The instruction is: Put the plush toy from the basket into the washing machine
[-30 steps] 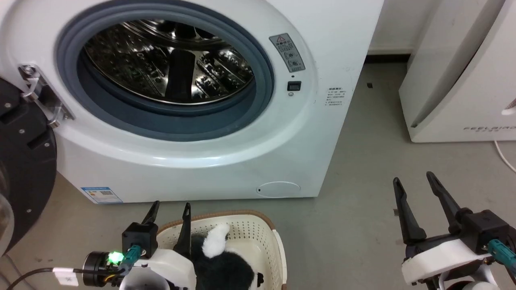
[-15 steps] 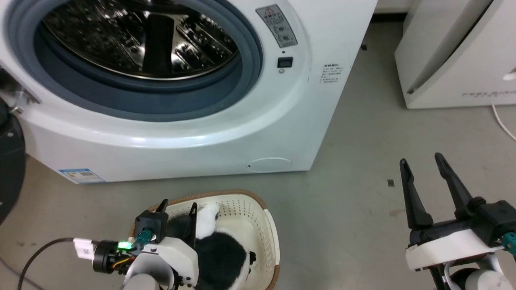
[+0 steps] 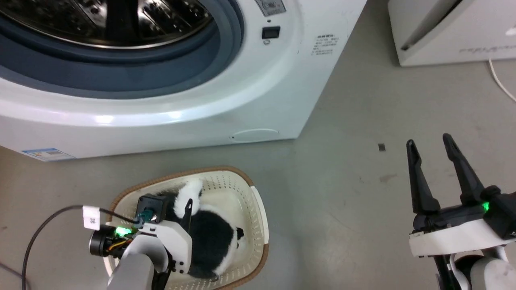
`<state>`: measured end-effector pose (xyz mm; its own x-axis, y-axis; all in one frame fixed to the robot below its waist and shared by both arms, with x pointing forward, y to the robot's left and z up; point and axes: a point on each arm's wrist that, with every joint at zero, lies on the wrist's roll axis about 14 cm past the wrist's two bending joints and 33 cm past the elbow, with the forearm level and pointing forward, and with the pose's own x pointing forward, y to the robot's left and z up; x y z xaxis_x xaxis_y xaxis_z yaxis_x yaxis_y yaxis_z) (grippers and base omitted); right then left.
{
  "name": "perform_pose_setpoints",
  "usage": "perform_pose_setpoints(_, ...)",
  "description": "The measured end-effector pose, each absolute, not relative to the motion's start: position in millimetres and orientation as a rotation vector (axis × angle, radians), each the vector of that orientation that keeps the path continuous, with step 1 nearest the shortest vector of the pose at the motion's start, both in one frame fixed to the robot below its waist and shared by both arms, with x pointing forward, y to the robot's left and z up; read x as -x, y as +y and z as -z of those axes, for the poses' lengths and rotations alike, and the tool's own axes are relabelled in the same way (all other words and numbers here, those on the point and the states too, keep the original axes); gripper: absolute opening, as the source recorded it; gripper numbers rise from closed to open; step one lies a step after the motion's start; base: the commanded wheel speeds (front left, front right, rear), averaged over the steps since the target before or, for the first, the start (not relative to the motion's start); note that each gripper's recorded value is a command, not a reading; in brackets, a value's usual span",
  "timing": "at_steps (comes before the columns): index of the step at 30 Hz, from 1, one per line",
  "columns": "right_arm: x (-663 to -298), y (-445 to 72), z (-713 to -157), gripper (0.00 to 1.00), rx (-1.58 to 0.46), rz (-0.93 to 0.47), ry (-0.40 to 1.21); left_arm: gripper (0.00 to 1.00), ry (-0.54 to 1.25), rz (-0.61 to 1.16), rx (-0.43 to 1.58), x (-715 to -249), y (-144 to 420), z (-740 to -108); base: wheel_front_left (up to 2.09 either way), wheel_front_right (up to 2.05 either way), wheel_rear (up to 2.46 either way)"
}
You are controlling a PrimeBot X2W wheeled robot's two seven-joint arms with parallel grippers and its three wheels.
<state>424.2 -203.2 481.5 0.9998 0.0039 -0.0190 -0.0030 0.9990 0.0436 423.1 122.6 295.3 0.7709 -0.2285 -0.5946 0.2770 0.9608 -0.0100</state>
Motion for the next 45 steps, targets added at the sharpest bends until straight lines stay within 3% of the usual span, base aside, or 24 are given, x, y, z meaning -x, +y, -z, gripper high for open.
perform_pose_setpoints(27, -450, -233, -426, 1.00, -0.081, 0.086, 0.093, 1.00, 1.070, 0.415, -0.230, -424, 128, -159, 0.00, 0.00, 0.00)
perform_pose_setpoints(45, -455, -252, -388, 1.00, -0.079, 0.142, 0.144, 1.00, 1.212, 0.431, -0.288, -434, 136, -88, 0.00, 0.00, 0.00)
